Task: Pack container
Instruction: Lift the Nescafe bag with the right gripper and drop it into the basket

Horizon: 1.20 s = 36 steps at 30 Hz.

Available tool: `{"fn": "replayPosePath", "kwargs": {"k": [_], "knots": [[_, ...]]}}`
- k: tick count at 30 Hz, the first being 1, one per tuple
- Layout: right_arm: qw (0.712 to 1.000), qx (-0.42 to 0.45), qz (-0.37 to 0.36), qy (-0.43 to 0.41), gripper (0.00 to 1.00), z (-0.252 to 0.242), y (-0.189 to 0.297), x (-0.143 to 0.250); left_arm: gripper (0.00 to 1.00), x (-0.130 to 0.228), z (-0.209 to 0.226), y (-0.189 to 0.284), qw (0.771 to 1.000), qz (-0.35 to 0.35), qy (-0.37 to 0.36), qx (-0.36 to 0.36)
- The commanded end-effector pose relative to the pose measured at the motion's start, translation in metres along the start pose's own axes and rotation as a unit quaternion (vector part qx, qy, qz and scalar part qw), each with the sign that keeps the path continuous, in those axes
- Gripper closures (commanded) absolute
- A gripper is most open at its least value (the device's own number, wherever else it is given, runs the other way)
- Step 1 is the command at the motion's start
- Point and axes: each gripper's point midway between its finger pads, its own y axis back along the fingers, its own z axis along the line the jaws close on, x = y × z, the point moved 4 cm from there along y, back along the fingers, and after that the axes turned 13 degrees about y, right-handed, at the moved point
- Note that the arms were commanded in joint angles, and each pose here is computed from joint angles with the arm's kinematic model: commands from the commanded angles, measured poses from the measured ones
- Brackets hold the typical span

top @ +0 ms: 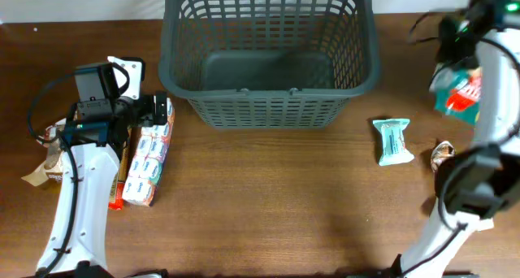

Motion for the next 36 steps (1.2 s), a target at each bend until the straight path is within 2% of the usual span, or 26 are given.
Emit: {"fn": "replayPosePath", "kwargs": {"k": [1,6,11,15,20,23,26,36], "knots": [[0.991,0.030,-0.124,-0.031,0.96,-0.026,0.108,-0.013,0.01,-0.006,-0.001,0.001,1.000,-0.005,0.007,0.006],[0.982,0.017,-0.188,-0.012,0.96,-0.013,0.177,-0.006,0.01,-0.006,-0.001,0.001,1.000,-0.005,0.007,0.006],[0.958,-0.019,-0.278,0.067,0.97,0.033,0.252,0.005,0.01,-0.006,-0.001,0.001,1.000,-0.005,0.007,0.006],[0.921,-0.068,-0.346,0.163,0.96,0.094,0.297,0.012,0.01,-0.006,-0.001,0.001,1.000,-0.005,0.007,0.006],[0.850,-0.108,-0.401,0.323,0.96,0.177,0.327,0.020,0.01,-0.006,-0.001,0.001,1.000,-0.006,0.007,0.006],[0.816,-0.112,-0.416,0.386,0.97,0.215,0.328,0.020,0.01,-0.006,-0.001,0.001,1.000,-0.005,0.007,0.006],[0.800,-0.114,-0.412,0.420,0.96,0.245,0.316,0.014,0.01,-0.006,-0.001,0.001,1.000,-0.006,0.007,0.006],[0.818,-0.122,-0.275,0.490,0.96,0.321,0.200,0.007,0.01,-0.006,-0.001,0.001,1.000,-0.006,0.007,0.006]]}}
